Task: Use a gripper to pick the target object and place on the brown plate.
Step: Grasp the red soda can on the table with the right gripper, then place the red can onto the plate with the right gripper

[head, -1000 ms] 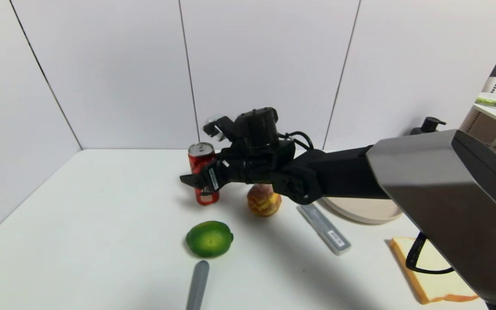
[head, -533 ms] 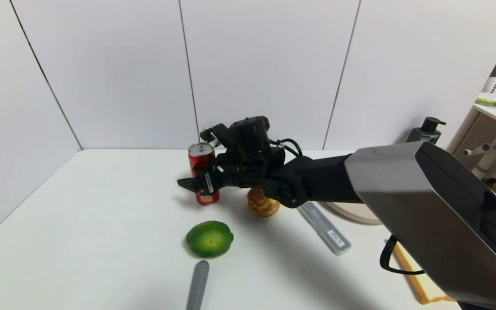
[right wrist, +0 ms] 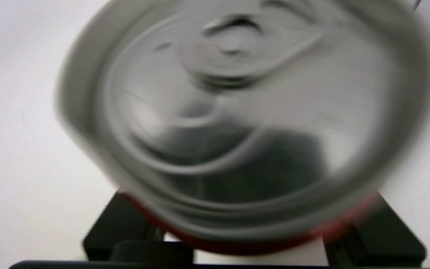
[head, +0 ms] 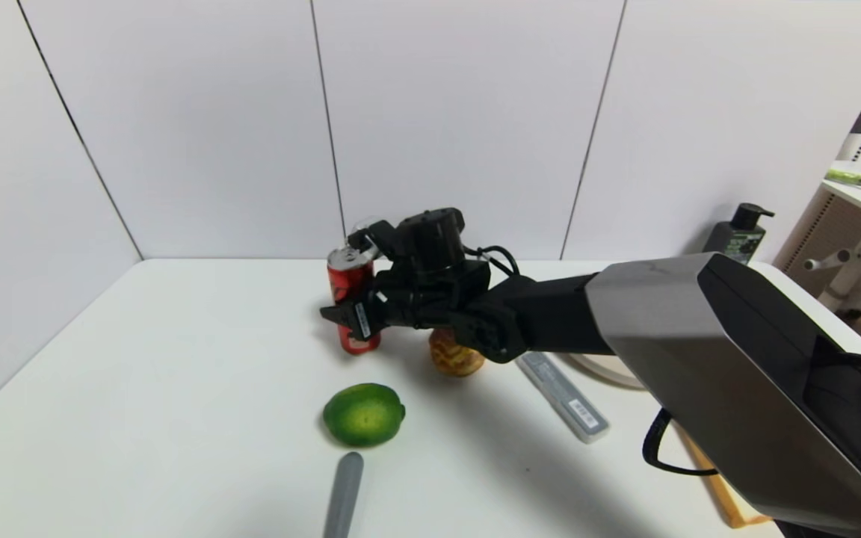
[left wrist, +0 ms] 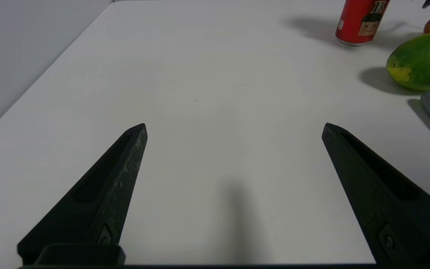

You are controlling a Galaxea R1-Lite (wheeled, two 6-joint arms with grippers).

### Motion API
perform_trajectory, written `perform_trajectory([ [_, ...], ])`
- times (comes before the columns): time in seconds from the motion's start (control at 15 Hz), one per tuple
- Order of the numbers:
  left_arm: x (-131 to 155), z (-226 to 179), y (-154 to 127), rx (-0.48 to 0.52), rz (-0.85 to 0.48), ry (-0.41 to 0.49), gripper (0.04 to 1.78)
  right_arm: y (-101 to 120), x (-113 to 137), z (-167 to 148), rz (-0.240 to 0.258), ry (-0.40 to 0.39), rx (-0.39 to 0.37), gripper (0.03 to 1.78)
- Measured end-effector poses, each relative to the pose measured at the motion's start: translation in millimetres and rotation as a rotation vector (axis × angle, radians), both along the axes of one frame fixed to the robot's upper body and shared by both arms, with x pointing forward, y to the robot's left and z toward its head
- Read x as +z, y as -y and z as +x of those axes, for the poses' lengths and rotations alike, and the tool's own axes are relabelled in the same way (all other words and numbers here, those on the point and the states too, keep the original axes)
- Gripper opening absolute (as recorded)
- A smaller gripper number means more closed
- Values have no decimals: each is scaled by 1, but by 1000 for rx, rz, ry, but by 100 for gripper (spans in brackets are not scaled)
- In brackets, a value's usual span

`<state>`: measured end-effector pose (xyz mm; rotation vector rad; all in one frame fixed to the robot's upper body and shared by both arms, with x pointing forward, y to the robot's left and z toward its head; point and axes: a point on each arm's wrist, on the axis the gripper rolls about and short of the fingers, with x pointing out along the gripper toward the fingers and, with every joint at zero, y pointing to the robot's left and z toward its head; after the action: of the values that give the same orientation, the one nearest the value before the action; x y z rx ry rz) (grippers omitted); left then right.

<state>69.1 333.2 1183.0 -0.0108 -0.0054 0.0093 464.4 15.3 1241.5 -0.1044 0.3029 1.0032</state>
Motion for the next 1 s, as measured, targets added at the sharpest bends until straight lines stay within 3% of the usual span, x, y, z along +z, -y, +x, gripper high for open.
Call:
perform_trajectory([
  [0.33,0,0,0,0,0,0,169,3,7,-2,4,6,-2,92],
  [0.6,0,0,0,0,0,0,169,18,35,-7,31,33,-19,91],
  [0.8,0,0,0,0,0,0,169,53,75,-13,63,74,-65,90],
  [1.0,0,0,0,0,0,0,169,111,112,-22,81,101,-133,90],
])
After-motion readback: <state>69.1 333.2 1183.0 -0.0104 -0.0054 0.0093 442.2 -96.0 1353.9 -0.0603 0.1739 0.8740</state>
